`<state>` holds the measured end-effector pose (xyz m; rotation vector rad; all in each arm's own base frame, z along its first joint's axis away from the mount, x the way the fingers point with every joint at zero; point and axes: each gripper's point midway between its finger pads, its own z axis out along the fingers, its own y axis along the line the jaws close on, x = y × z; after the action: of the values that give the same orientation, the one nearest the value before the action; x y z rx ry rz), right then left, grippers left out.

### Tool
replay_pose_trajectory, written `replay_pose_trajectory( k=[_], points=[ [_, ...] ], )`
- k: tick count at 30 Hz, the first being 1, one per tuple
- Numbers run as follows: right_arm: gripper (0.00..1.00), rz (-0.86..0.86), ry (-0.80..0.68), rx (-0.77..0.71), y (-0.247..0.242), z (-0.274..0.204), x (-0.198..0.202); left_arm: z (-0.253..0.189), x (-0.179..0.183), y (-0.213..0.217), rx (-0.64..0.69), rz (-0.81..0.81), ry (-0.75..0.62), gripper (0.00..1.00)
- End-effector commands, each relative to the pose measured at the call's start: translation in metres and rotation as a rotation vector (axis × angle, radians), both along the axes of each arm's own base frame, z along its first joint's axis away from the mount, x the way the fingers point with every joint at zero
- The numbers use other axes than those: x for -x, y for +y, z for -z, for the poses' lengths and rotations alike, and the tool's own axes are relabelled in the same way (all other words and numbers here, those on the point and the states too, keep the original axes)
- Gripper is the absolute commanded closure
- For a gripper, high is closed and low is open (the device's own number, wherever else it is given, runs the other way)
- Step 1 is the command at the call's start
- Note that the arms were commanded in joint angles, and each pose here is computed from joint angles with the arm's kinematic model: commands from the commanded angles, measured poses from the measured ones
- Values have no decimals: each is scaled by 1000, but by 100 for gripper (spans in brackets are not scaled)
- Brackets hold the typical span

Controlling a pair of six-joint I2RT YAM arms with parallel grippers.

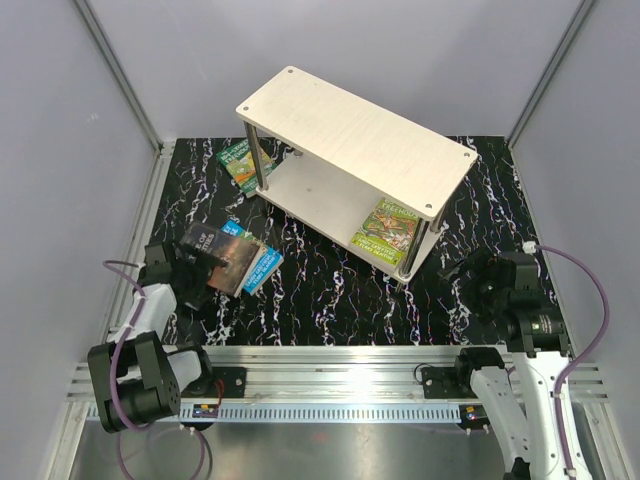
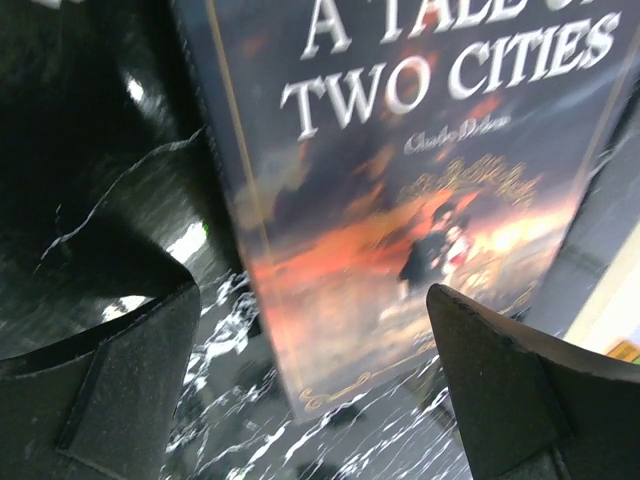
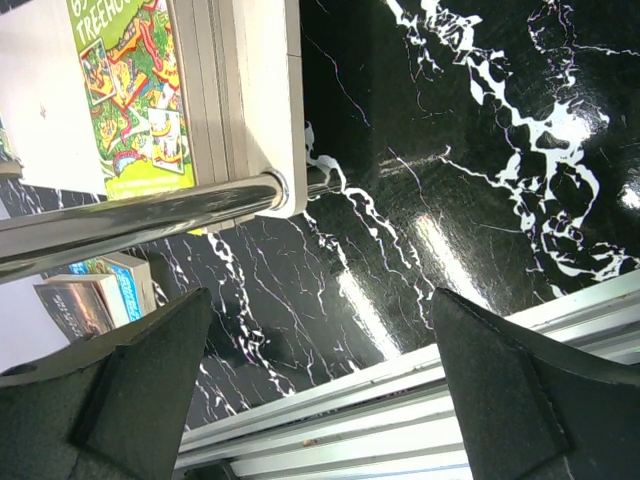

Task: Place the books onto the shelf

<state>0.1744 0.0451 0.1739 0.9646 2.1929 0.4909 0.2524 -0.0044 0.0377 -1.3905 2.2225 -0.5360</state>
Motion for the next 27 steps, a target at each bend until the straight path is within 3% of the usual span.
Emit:
replay_pose_trajectory(
  k=[1, 10, 14, 18, 19, 26, 27],
  points=[
    [2, -21, -49, 37, -2, -15, -8, 3, -16, 15, -42, -84, -66, 1],
    [2, -28, -19, 41, -1, -10, -11, 44, -14, 3, 36, -112, -21, 1],
    [2, -27, -5, 45, -2, -8, -12, 46, -16, 7, 11, -106, -30, 5],
    [2, -20, -1, 48, -3, -7, -12, 40, -26, 5, 12, -75, -83, 32],
    [2, -18, 1, 47, -3, -7, -12, 39, -27, 4, 16, -66, -90, 47],
    [2, 9, 6, 27, -3, -4, -12, 7, -44, 9, -44, 21, -134, 93],
    [2, 11, 5, 24, -3, -3, -12, -6, -49, 11, -67, 31, -164, 96]
  ],
)
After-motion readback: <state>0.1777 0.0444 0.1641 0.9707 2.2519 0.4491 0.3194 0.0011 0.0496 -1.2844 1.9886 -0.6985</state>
